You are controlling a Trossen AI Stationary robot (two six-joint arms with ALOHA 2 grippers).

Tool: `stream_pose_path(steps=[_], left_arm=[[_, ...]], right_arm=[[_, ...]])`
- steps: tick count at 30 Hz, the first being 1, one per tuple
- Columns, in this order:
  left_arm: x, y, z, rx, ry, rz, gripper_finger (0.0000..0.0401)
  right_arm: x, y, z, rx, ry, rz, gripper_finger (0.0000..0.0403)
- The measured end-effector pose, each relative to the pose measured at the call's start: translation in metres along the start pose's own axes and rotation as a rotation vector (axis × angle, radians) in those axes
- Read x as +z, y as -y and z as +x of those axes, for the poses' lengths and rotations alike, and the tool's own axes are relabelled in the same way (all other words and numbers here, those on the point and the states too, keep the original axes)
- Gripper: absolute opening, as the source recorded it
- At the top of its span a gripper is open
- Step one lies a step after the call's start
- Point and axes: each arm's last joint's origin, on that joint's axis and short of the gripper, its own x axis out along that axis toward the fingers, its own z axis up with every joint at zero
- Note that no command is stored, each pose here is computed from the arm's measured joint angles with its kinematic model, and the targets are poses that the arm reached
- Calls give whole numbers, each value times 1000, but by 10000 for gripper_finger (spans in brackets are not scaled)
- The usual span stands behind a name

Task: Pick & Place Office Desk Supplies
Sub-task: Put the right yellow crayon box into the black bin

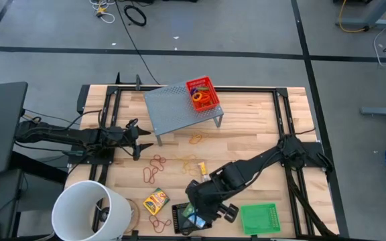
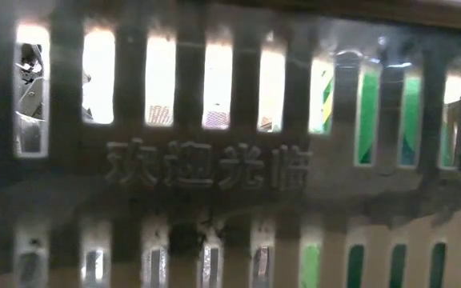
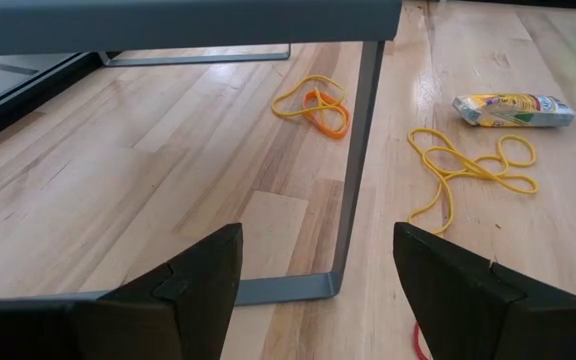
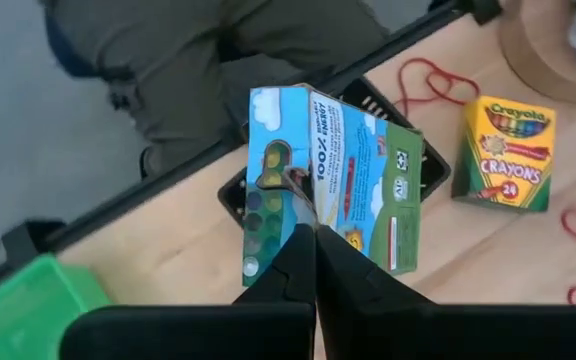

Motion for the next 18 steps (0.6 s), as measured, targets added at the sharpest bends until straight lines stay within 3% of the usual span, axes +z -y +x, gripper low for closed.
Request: stream_pose_path(steps=[9, 18], left_arm=[[0, 0, 0, 1, 0, 2, 262], [0, 0, 0, 4, 0, 4, 262]], right_arm=[[-4, 1, -1, 41, -2, -228, 0], [1, 6, 9, 100, 100, -295, 0]])
